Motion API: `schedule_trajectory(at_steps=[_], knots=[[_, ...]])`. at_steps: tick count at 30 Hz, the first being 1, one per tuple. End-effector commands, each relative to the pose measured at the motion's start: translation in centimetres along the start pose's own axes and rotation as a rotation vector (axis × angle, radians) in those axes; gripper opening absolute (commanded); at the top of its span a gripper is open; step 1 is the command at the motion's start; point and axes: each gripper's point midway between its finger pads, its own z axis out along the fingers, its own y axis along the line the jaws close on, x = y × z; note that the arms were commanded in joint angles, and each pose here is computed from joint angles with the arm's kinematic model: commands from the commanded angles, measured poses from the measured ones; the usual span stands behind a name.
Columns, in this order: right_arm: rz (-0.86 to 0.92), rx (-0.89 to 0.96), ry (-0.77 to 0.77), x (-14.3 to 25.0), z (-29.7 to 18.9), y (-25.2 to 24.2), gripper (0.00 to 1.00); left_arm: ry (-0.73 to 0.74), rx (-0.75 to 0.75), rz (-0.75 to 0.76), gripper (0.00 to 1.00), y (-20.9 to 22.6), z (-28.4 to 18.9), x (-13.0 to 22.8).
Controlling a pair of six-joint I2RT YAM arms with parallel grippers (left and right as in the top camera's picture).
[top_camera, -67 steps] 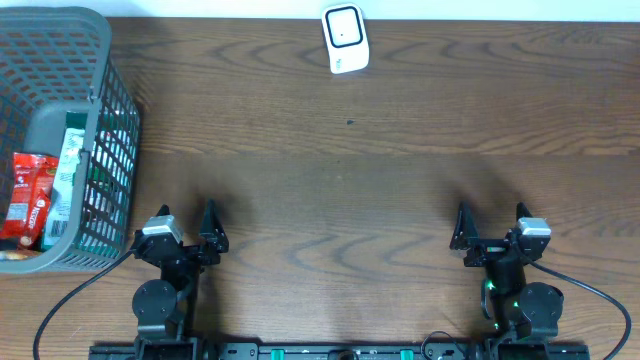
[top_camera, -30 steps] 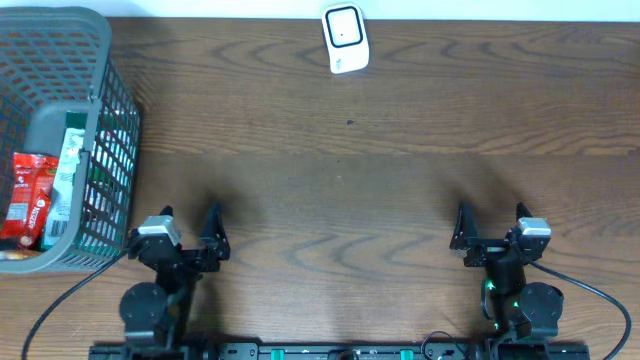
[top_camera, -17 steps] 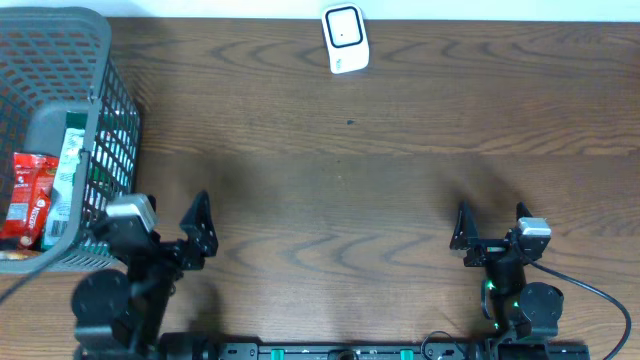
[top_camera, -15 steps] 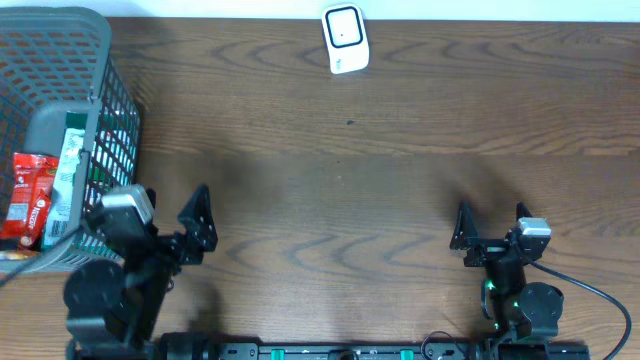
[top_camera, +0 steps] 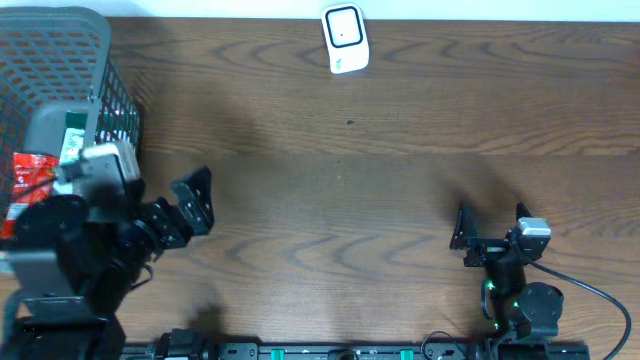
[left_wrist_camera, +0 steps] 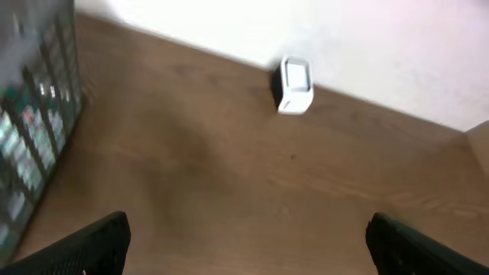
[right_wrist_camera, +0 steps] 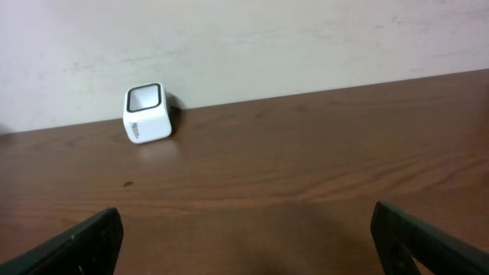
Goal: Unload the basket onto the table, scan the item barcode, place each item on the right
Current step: 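Move the left gripper over the grey basket and reach inside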
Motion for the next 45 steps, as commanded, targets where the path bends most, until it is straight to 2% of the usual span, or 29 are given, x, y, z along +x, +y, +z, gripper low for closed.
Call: schedule_trajectory(at_steps=[1,5,6,12,19,27,31,40,45], knots=[[0.009,-0.005,0.007,0.2,0.0,0.1,0.99,-0.02,-0.024,0.057,0.99,-0.7,-1.4,-2.9],[0.009,-0.005,0.007,0.2,0.0,0.1,0.99,0.036,-0.118,0.097,0.99,0.4,-1.3,-3.8],[0.009,-0.005,0.007,0.2,0.0,0.1,0.99,0.049,-0.208,0.111,0.99,1.9,-1.0,-4.2],[0.009,-0.005,0.007,0.2,0.0,0.1,0.99,0.027,-0.487,0.127,0.99,6.5,-0.9,-5.6],[0.009,-0.005,0.007,0.2,0.0,0.1,0.99,0.098,-0.53,0.276,0.99,7.6,0.2,-5.7],[0.009,-0.005,0.007,0.2,0.0,0.1,0.99,0.076,-0.657,0.111,0.99,12.0,0.1,-6.9],[0.009,-0.005,0.007,0.2,0.0,0.1,0.99,0.118,-0.594,0.015,0.99,13.7,1.9,-6.6],[0.009,-0.005,0.007,0.2,0.0,0.1,0.99,0.064,-0.657,-0.091,0.99,19.5,3.5,-9.0],[0.009,-0.005,0.007,0.2,0.0,0.1,0.99,0.168,-0.695,-0.153,0.99,22.6,5.1,-7.0]])
